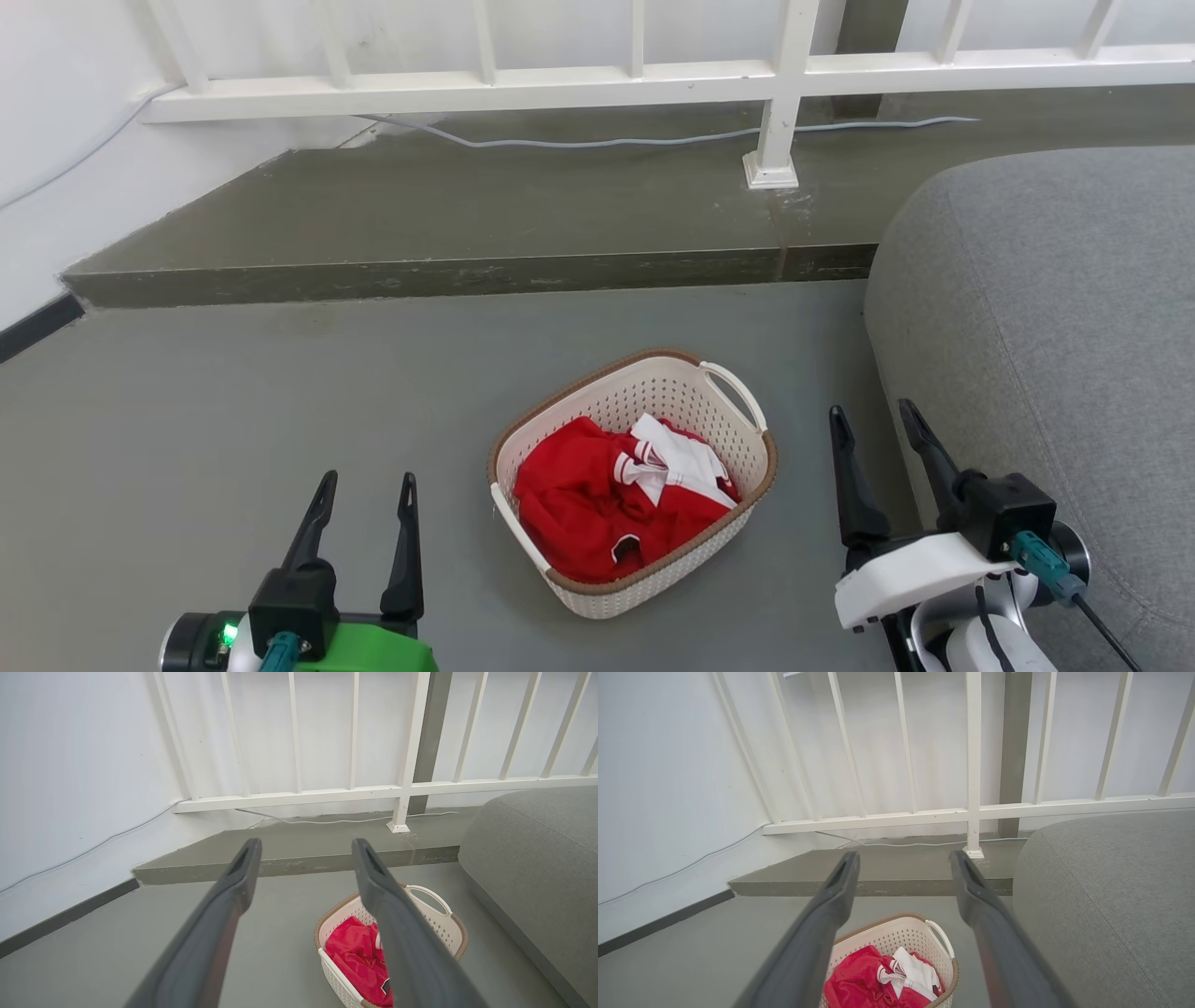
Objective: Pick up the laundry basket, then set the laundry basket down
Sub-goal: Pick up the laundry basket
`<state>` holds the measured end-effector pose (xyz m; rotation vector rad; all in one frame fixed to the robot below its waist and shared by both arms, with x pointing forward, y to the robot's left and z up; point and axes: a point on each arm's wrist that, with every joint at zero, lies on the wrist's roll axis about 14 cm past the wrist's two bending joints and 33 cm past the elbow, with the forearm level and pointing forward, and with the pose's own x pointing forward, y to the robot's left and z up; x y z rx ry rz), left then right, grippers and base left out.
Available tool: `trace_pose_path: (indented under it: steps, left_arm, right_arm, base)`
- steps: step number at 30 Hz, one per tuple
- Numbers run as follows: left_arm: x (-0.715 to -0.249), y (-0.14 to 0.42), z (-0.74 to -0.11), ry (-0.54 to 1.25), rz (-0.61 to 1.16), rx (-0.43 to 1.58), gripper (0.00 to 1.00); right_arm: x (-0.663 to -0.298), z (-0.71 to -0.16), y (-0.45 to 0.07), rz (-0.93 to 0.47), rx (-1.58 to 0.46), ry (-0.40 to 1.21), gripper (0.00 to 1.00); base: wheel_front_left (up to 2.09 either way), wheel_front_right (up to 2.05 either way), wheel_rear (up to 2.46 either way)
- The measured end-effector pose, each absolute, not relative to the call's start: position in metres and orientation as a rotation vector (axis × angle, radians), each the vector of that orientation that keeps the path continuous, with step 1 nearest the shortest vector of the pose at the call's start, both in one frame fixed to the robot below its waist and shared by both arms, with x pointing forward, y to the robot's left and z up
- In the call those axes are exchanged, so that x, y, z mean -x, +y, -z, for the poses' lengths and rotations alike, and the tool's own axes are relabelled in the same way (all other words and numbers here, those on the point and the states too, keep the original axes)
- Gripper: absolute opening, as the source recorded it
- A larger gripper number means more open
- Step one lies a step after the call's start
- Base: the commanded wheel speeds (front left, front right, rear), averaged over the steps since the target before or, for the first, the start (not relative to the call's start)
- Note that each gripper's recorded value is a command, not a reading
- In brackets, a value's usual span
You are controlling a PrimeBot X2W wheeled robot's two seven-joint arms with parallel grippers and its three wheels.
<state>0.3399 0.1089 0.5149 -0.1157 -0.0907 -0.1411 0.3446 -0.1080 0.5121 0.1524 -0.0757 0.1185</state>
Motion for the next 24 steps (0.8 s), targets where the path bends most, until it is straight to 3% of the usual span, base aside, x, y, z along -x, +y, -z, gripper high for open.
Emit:
trace_pose_path:
  steps: [24]
  left_arm:
    - [-0.346,0.109,-0.504,-0.053,0.137,0.123,1.00]
  right_arm:
    - [-0.352,-0.503,-0.109,-0.109,-0.147,-0.048,1.00]
  base:
    - [0.00,0.00,0.00]
